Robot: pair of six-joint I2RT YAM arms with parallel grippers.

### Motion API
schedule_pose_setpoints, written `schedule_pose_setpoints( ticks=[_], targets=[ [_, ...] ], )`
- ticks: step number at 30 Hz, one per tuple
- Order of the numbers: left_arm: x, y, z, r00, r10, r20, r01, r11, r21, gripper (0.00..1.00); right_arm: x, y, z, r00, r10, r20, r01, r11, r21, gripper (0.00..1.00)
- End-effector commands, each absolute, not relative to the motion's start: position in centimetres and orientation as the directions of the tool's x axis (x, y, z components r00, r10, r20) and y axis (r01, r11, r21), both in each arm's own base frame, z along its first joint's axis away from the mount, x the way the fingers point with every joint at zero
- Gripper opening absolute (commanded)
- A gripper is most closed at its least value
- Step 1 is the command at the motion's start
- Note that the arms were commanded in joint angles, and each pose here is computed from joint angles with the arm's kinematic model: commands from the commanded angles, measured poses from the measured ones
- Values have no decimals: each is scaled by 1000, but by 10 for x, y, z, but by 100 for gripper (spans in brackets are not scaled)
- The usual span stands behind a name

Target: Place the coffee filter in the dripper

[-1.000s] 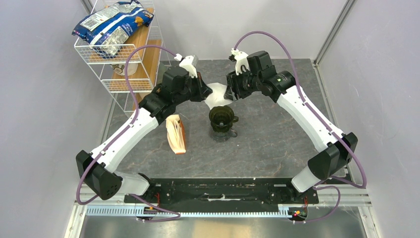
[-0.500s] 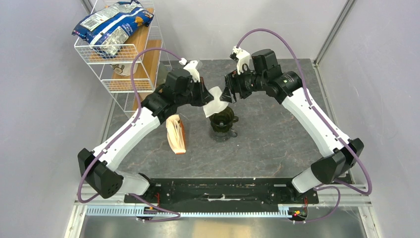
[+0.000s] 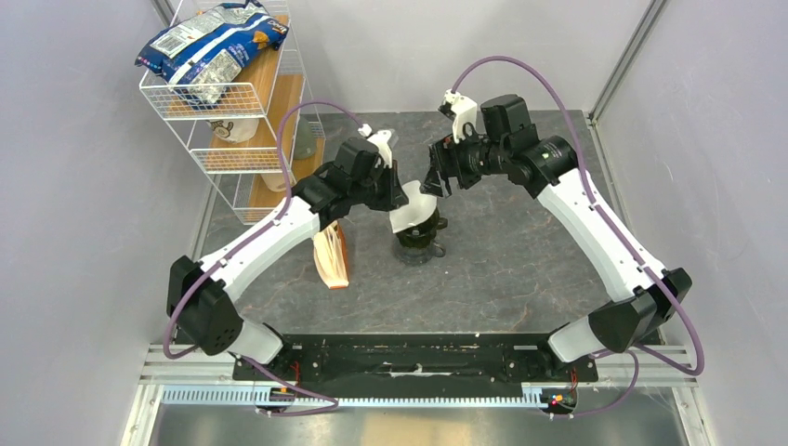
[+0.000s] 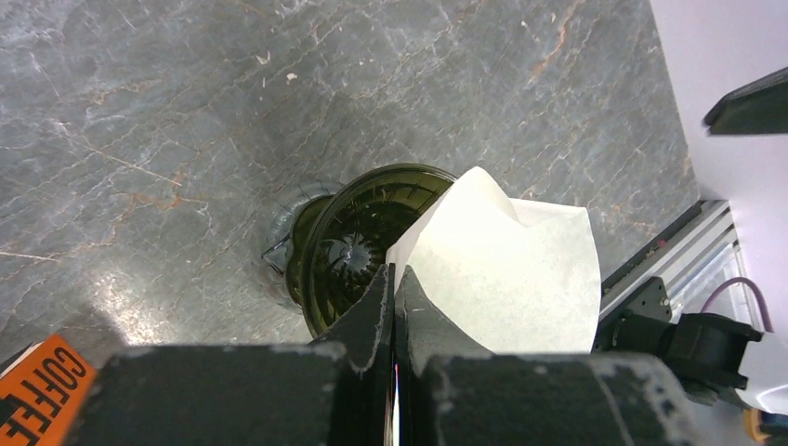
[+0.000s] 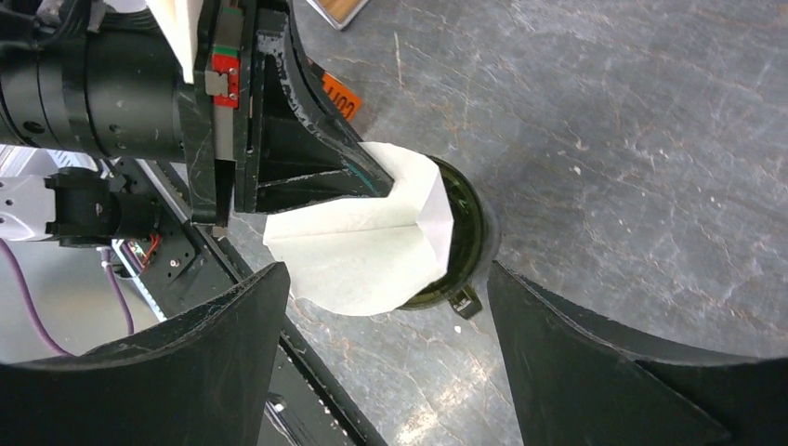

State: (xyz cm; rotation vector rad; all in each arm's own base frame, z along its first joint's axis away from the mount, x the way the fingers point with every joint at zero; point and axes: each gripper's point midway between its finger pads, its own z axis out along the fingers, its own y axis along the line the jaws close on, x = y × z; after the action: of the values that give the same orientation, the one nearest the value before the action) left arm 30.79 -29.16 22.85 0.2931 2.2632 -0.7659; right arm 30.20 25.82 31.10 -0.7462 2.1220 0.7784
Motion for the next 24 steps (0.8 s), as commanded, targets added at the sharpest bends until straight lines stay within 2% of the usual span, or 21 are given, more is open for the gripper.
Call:
schedule_pose_setpoints(
  ticks=[1, 4, 8, 17, 19, 21, 24],
  targets=[
    [313, -304, 224, -676, 20, -737, 469, 783, -408, 2, 307, 240, 308, -572, -243, -783, -671, 687, 277, 86],
    [313, -308, 217, -670, 38, -741, 480, 784, -393, 10, 309, 233, 298, -587, -257, -768, -660, 701, 270, 86],
    [315, -306, 215, -664, 63, -745, 486, 793, -367, 33, 308, 224, 277, -616, -292, -732, -651, 711, 265, 87],
    [306, -279, 244, -623, 107, -775, 524, 793, -312, 60, 298, 226, 244, -641, -362, -676, -680, 677, 282, 87],
    [303, -274, 247, -630, 99, -770, 529, 781, -332, 71, 297, 227, 239, -657, -360, -662, -672, 678, 298, 88],
    [303, -267, 246, -639, 94, -764, 519, 786, -337, 74, 299, 227, 233, -669, -360, -650, -663, 684, 303, 89],
    [306, -256, 242, -657, 71, -751, 486, 801, -349, 75, 302, 229, 227, -680, -357, -640, -654, 690, 310, 90]
  ],
)
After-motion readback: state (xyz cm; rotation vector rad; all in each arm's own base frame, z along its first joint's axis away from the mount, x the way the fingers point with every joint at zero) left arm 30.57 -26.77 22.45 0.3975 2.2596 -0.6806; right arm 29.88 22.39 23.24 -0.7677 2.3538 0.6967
